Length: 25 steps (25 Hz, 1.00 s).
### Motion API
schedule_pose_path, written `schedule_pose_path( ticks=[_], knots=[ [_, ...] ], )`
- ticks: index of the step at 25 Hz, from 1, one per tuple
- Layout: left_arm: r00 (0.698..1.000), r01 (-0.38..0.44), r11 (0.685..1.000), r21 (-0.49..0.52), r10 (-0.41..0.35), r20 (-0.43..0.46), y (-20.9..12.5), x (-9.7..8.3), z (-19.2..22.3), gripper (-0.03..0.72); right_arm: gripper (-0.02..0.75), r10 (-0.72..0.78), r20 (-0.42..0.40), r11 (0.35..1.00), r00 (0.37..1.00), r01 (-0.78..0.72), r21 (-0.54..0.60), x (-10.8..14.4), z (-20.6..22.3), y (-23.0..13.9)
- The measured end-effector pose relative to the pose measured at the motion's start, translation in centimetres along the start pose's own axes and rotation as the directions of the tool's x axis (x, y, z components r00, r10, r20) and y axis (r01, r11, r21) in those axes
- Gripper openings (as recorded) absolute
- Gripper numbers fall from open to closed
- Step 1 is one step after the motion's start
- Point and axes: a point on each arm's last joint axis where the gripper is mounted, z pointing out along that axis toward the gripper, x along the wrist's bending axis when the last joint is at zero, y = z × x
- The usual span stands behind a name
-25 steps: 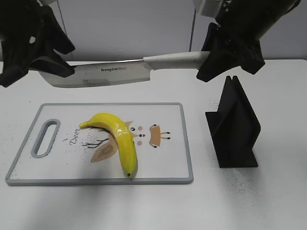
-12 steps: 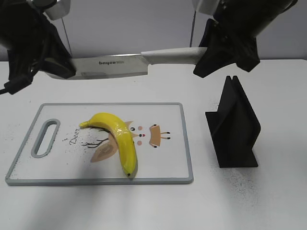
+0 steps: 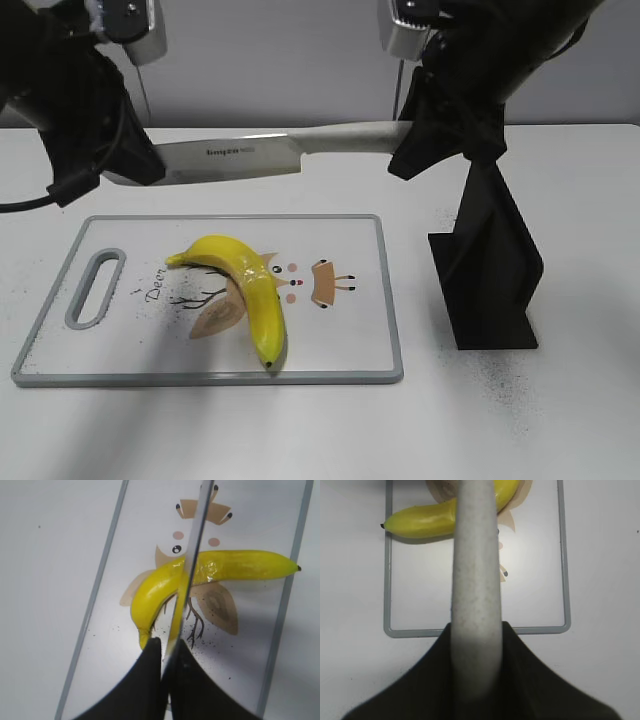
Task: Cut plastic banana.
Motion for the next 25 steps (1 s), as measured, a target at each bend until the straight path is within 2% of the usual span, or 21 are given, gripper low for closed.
schedule_pose_path(
  ticks=[3, 6, 9, 11, 13, 19, 25],
  knots=[
    [0.998, 0.040, 0.999, 0.035, -0.041, 0.039, -0.8, 0.4, 2.0, 0.009, 0.167, 0.026, -0.026, 0.999, 0.999, -0.025, 0.021, -0.7, 2.1, -0.8],
    [0.994, 0.083, 0.994, 0.075, -0.088, 0.067, -2.4, 0.3, 4.9, 0.010, 0.172, 0.063, -0.086, 0.996, 0.994, -0.058, 0.065, -1.4, 5.6, -2.3],
    [0.981, 0.169, 0.978, 0.119, -0.179, 0.078, -5.1, -1.0, 9.1, 0.012, 0.180, 0.109, -0.154, 0.989, 0.982, -0.092, 0.114, -1.8, 9.9, -4.2],
    [0.969, 0.231, 0.962, 0.148, -0.241, 0.052, -7.1, -2.2, 11.7, 0.016, 0.190, 0.134, -0.187, 0.984, 0.973, -0.108, 0.145, -1.9, 12.8, -5.5],
    [0.966, 0.246, 0.957, 0.152, -0.256, 0.046, -7.5, -2.5, 12.3, 0.020, 0.207, 0.148, -0.208, 0.982, 0.967, -0.119, 0.147, -2.1, 13.8, -6.0],
    [0.966, 0.244, 0.958, 0.152, -0.254, 0.049, -7.5, -2.6, 12.1, 0.020, 0.207, 0.148, -0.213, 0.983, 0.966, -0.120, 0.138, -2.2, 13.6, -5.7],
    [0.971, 0.228, 0.965, 0.131, -0.235, 0.039, -6.7, -3.1, 10.1, 0.018, 0.207, 0.117, -0.171, 0.988, 0.978, -0.098, 0.118, -1.9, 11.5, -4.5]
  ],
)
